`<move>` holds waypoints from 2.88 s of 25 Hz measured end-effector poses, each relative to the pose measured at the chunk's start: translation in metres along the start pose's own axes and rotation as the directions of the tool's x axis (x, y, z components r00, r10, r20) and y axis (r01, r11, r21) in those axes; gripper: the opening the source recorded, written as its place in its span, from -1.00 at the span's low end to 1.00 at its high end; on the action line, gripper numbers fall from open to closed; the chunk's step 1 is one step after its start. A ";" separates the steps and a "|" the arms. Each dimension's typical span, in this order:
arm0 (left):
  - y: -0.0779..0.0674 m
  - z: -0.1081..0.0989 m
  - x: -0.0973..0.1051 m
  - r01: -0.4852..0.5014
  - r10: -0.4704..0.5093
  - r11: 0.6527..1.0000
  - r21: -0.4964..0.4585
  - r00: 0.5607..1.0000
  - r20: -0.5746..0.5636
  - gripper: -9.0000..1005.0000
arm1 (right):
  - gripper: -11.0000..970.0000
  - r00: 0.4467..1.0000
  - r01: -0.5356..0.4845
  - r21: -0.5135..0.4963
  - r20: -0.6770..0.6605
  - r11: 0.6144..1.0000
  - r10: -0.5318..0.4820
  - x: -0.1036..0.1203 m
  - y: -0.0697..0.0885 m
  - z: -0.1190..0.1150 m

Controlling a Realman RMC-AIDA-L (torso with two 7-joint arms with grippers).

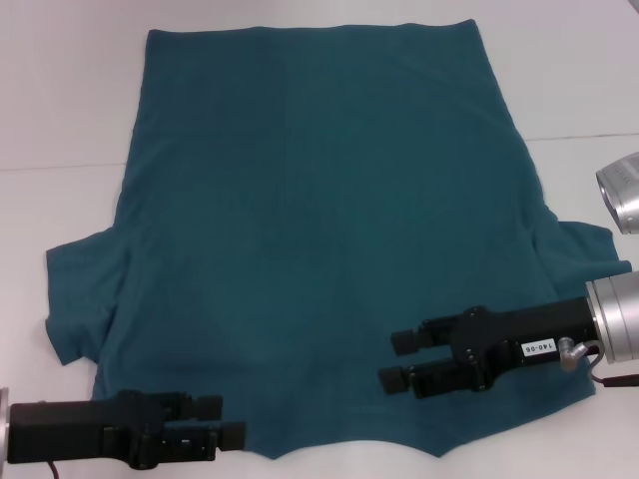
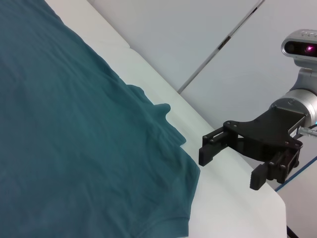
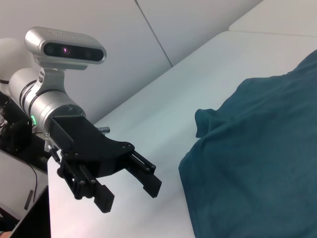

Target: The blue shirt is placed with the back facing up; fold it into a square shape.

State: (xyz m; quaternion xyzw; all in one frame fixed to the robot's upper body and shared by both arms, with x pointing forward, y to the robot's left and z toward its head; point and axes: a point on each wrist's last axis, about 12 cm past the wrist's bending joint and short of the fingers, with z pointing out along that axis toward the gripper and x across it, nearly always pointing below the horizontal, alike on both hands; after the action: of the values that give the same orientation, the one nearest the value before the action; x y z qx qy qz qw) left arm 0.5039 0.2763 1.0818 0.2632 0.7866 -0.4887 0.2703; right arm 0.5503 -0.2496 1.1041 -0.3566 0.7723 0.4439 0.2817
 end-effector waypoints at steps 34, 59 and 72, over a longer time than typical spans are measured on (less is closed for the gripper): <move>0.066 -0.081 -0.028 0.667 -0.511 0.722 -0.184 0.693 0.509 0.49 | 0.57 0.797 -0.600 0.357 0.347 0.716 0.494 -0.106 -0.074 -0.075; 0.089 -0.048 -0.010 0.769 -0.586 0.574 -0.280 0.625 0.516 0.47 | 0.55 0.813 -0.582 0.432 0.316 0.689 0.488 -0.118 -0.077 -0.073; 0.087 -0.048 -0.015 0.752 -0.559 0.598 -0.278 0.640 0.528 -0.15 | 0.55 0.803 -0.596 0.418 0.337 0.686 0.492 -0.119 -0.077 -0.075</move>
State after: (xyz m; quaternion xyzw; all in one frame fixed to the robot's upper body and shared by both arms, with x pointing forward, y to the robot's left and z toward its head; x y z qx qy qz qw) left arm 0.5654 0.3511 1.0556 -0.2288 0.8508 -0.3873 0.2716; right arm 0.6728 -0.3077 1.1897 0.0223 0.8993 0.3227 0.2944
